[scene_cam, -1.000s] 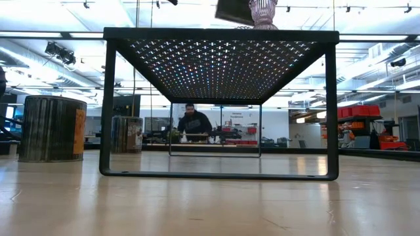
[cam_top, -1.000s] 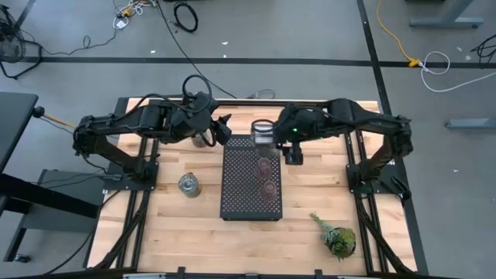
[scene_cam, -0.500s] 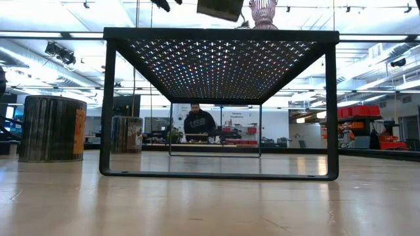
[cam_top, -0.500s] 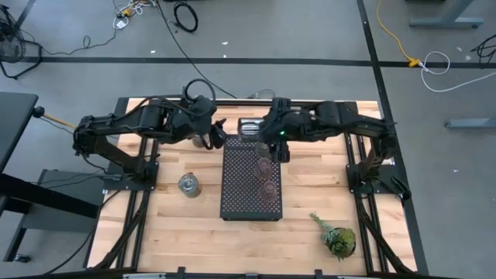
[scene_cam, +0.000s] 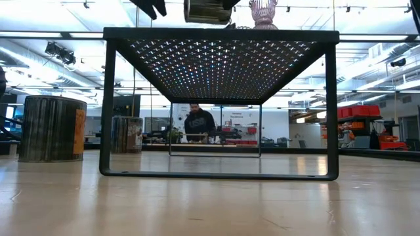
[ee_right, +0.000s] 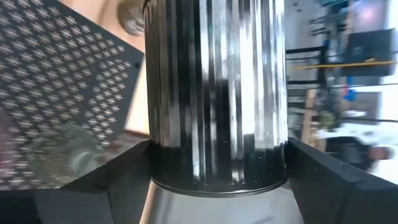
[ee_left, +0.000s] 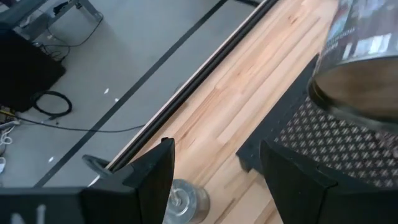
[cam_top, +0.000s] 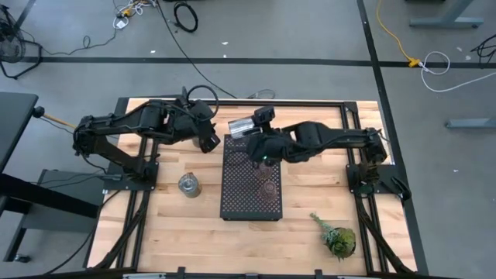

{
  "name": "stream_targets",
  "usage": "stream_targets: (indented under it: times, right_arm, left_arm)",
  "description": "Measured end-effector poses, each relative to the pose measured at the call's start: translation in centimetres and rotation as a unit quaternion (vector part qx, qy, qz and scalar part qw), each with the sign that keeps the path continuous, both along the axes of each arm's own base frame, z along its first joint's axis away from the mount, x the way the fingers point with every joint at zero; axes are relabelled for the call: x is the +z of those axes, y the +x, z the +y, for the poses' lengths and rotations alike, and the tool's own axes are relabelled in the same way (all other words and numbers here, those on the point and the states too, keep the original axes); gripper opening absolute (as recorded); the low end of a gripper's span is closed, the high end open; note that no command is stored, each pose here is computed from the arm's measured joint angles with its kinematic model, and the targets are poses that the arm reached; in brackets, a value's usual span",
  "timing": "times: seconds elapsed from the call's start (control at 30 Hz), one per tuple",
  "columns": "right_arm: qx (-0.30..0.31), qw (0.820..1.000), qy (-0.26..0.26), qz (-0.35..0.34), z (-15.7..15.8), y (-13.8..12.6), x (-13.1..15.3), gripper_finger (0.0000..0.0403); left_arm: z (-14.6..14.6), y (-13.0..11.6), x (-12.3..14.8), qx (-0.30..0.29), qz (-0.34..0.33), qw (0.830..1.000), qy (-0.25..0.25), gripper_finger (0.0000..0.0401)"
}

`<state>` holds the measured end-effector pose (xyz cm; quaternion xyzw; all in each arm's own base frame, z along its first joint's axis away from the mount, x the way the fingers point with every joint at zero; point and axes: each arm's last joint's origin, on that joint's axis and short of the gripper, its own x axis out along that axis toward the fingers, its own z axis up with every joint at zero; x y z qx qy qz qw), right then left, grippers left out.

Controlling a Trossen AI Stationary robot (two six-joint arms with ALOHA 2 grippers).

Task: Pick & Place candle stick holders
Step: Put the top silver scented candle on the shelf

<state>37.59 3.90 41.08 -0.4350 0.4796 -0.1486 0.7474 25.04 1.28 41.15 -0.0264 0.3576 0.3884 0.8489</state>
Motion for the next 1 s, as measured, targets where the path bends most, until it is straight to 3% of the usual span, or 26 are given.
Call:
stream_targets:
  times: [0.23,0.6,1.0]
  right_arm:
    - [0.012,0.995,-0.096,0.034,1.2,1.7,-1.3,0.0309]
    - [0.039,0.992,-0.101,0.063,2.4,2.3,-3.0,0.0309]
    - [0.071,0.976,-0.154,0.136,3.7,2.3,-5.4,0.0309]
  left_arm:
    - [0.0,-0.2,-0.2,-0.004,0.017,1.000,-0.006,0.0238]
    - [-0.1,-0.6,-0.4,-0.011,0.041,0.999,-0.016,0.0238]
    - [-0.1,-0.6,-0.4,-0.011,0.039,0.999,-0.016,0.0238]
